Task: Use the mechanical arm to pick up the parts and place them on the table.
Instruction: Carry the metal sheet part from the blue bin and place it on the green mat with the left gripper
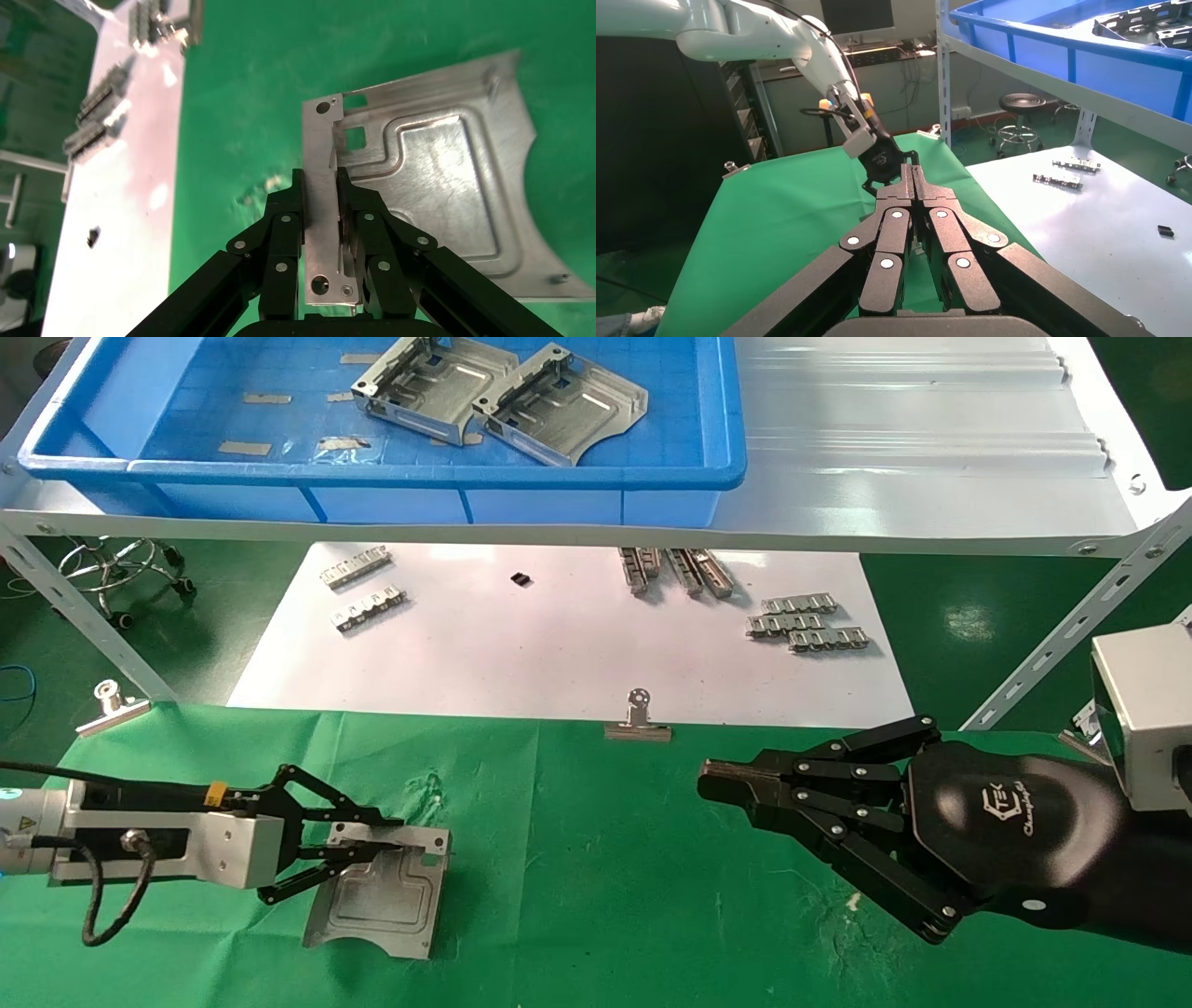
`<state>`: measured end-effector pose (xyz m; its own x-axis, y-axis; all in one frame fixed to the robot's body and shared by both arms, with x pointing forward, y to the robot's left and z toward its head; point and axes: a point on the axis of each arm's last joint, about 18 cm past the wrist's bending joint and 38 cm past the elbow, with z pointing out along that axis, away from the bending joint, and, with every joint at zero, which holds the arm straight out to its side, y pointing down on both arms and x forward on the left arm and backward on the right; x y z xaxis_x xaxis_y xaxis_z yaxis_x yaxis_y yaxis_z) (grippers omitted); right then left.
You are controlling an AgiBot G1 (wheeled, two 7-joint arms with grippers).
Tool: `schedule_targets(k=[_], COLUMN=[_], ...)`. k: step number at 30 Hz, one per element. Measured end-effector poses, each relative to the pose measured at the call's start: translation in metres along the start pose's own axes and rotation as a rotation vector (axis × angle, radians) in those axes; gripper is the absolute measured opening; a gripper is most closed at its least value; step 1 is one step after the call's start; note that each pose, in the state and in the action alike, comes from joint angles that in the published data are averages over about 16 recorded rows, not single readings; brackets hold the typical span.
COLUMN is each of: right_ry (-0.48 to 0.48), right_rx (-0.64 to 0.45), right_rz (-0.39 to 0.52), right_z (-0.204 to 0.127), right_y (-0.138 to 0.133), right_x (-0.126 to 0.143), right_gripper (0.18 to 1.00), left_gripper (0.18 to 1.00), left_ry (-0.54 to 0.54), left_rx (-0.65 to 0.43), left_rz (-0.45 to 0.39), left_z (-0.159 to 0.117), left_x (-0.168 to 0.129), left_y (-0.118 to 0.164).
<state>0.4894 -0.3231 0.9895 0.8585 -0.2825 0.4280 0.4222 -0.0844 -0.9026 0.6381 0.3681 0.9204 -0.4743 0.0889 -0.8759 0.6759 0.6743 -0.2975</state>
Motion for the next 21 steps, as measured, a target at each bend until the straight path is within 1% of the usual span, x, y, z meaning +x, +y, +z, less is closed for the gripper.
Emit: schedule_targets(k=[12,18,21], right_ry=[0.000,0.000,0.000], right_rx=[0.000,0.000,0.000], right_rz=[0.000,0.000,0.000], right_z=[0.000,0.000,0.000], right_y=[0.000,0.000,0.000], right_x=[0.000,0.000,0.000], right_gripper=[0.192,0.192,0.192], left_gripper=[0.259,0.290,0.328], left_ry=[-0.031,-0.046,-0.053], left_rx=[-0.055,-0.050,-0.031], left_rz=[0.010,-0.009,-0.032], left_z=[0.006,0.004,0.000], left_x=[-0.001,-0.003,-0.005], left_y=[0.014,0.014,0.011])
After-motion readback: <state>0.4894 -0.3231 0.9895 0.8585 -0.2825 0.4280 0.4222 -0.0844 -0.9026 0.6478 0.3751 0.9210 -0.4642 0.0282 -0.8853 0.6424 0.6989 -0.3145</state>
